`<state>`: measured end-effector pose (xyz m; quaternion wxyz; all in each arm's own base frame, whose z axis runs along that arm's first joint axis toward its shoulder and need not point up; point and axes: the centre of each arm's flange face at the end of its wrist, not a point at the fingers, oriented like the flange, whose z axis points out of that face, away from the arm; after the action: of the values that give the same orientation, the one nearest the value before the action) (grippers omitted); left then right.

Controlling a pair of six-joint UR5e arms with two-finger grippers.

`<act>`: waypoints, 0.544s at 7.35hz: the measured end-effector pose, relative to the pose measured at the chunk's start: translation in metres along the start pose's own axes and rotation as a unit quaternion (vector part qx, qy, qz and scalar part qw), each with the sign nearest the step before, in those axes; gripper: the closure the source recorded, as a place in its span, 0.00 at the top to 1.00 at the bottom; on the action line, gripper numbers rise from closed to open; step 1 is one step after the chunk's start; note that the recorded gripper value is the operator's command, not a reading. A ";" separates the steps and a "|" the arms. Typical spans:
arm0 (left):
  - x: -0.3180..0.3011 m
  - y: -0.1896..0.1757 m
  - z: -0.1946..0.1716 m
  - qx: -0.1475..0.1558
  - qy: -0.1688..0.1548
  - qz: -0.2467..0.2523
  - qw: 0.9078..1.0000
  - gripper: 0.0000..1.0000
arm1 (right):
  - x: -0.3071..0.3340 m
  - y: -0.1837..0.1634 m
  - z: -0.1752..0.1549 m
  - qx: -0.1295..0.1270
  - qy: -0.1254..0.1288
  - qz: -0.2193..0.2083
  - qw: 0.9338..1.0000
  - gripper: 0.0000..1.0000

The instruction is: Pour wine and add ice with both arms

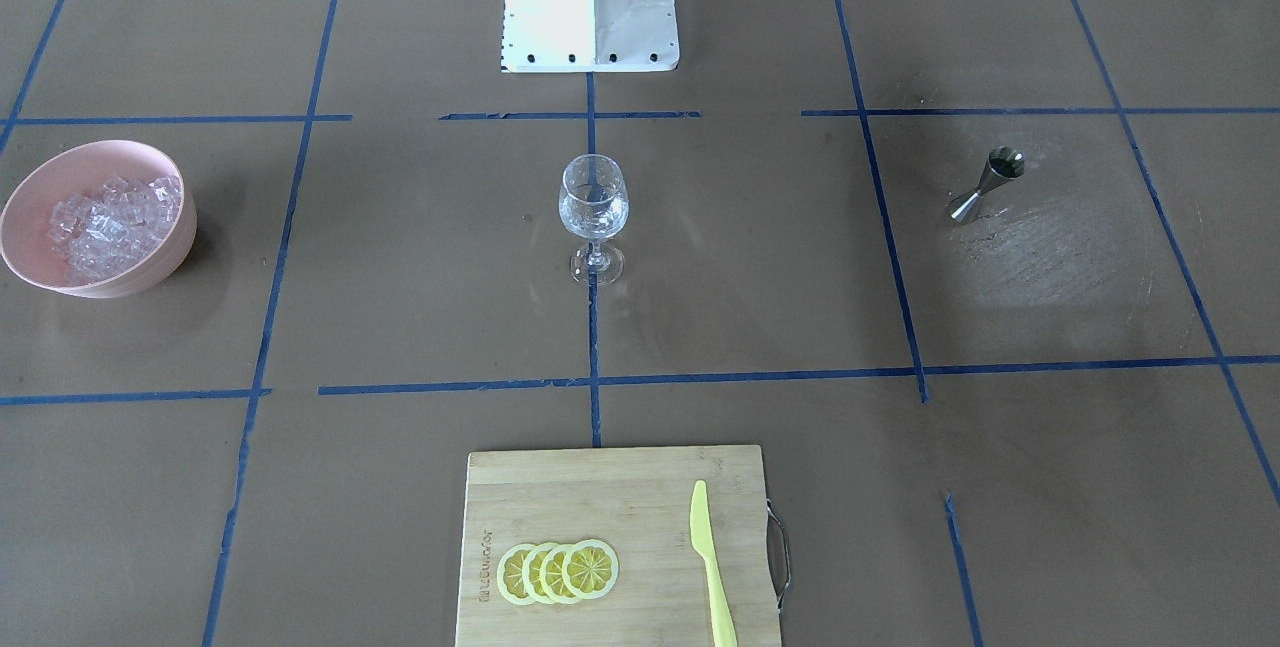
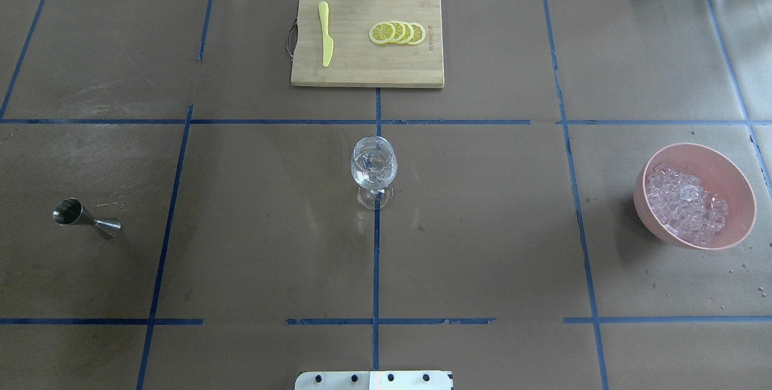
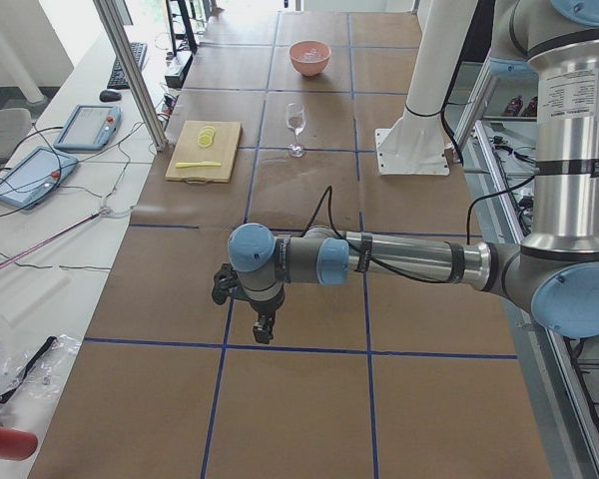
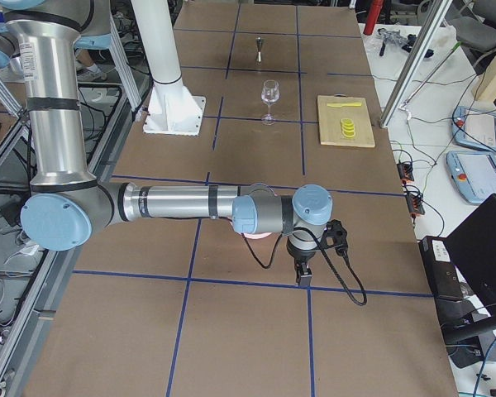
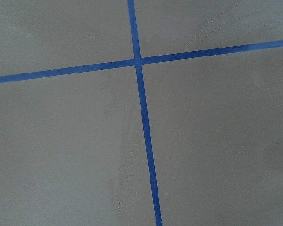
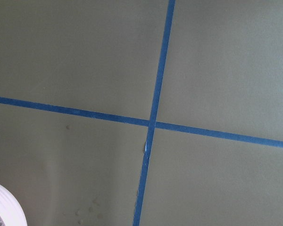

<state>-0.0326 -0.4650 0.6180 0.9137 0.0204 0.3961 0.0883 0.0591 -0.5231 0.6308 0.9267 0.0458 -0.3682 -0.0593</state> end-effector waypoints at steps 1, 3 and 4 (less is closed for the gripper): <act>0.005 -0.001 -0.001 0.001 0.000 0.004 1.000 1.00 | 0.000 0.000 0.000 0.000 -0.002 0.000 1.000 1.00; 0.010 -0.011 -0.002 0.002 0.000 0.011 1.000 1.00 | 0.003 0.006 0.005 -0.004 -0.007 0.004 1.000 1.00; 0.011 -0.026 -0.004 0.005 0.000 0.014 1.000 1.00 | 0.005 0.012 0.009 -0.008 -0.009 0.008 1.000 1.00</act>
<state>-0.0241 -0.4883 0.6047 0.9124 0.0304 0.3959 0.0992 0.0580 -0.5121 0.6421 0.9241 0.0347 -0.3766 -0.0549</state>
